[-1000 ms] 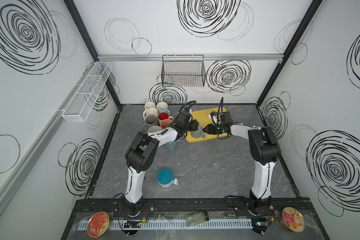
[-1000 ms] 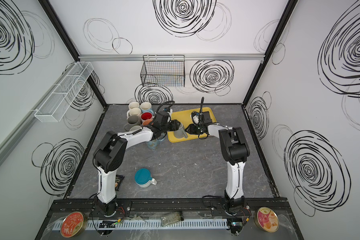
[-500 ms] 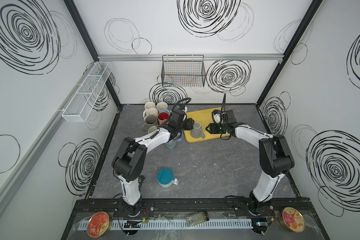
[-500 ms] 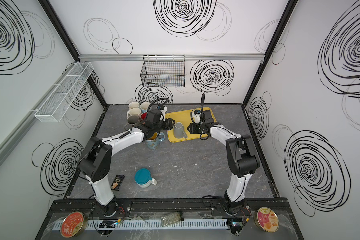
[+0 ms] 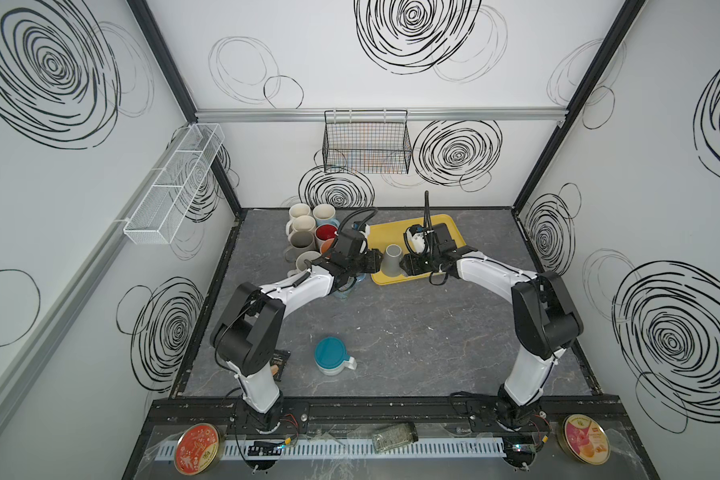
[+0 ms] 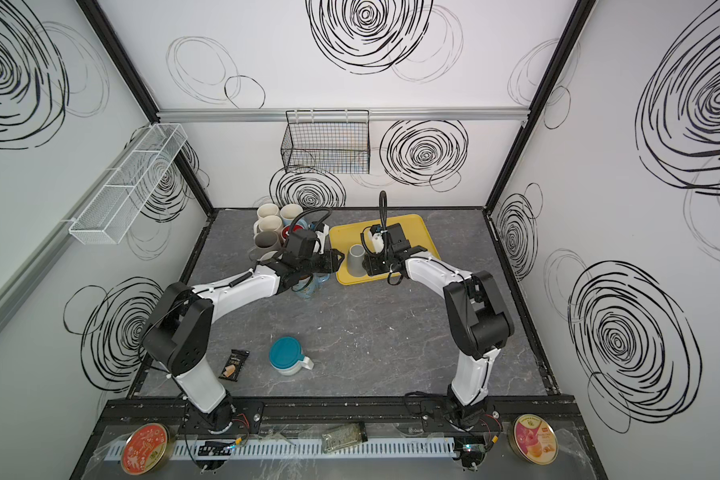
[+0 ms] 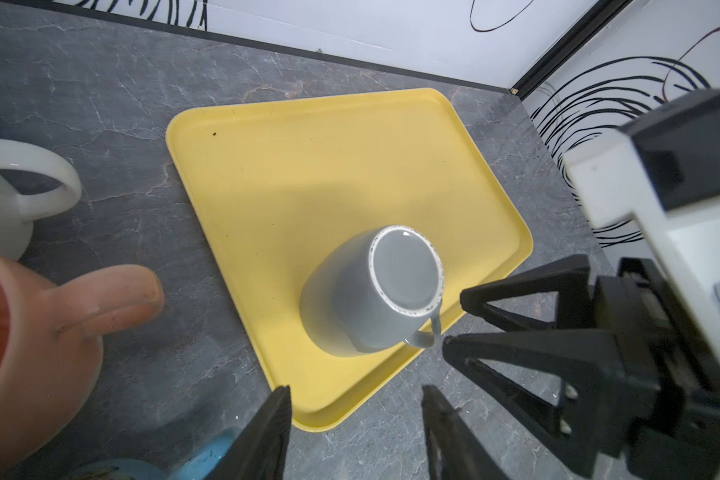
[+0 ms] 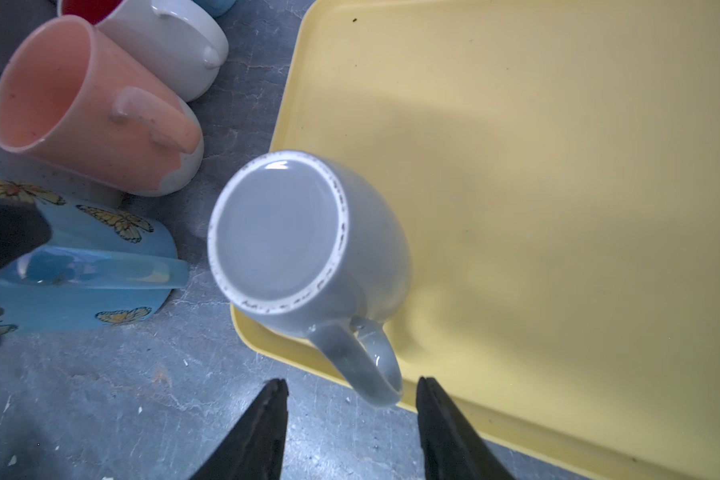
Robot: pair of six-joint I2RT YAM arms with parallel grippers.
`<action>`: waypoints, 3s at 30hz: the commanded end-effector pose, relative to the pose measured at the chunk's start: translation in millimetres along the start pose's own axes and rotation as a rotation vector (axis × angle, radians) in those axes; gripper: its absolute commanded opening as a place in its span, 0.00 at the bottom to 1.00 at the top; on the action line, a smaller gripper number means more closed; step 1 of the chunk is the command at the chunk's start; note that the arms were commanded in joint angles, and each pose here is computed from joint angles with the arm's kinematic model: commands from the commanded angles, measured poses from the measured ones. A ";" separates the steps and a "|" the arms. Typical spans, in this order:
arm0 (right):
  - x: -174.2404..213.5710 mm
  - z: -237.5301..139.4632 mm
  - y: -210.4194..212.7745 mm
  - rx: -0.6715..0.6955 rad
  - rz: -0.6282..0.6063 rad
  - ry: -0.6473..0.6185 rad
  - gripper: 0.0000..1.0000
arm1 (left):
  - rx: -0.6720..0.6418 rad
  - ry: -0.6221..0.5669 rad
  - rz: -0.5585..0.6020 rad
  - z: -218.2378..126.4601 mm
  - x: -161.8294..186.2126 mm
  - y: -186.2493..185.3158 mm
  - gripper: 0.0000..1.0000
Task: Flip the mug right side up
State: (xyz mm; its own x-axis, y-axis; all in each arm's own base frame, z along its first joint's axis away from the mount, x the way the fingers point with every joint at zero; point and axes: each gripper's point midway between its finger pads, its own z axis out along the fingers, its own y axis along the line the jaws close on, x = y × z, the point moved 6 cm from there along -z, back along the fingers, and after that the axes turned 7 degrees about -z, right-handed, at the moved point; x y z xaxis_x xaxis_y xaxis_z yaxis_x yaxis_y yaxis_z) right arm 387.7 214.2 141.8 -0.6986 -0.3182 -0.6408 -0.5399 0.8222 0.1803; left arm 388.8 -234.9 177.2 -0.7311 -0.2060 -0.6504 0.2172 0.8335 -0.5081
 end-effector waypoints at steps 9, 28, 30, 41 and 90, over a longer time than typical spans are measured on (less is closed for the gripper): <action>-5.2 27.7 -2.8 0.047 -0.091 0.074 0.50 | 0.053 -0.040 0.016 0.1 -10.1 -8.2 0.54; -13.5 35.6 -5.3 0.150 -0.193 0.065 0.04 | 0.012 -0.094 0.027 -37.7 -8.9 -6.6 0.55; -18.5 28.9 -3.2 0.152 -0.194 0.041 0.01 | 0.012 -0.108 0.028 -45.2 -9.6 -6.7 0.55; -54.1 -25.5 13.6 0.120 -0.153 -0.192 0.00 | 0.119 -0.237 0.050 -101.5 -23.8 -23.4 0.55; -113.0 -192.0 127.7 -0.646 -0.174 -0.847 0.00 | 0.617 -0.520 -0.145 -115.5 -66.0 -56.9 0.59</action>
State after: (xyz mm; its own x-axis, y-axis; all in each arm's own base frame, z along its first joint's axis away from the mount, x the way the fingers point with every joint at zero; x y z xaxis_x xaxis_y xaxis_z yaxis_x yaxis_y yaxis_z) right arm 328.1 262.8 340.5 -0.2836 0.1545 -0.9464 -0.8522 0.4119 0.3226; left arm 342.5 -214.3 295.1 -0.4710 -0.5709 -0.6724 0.5341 0.4221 -0.7325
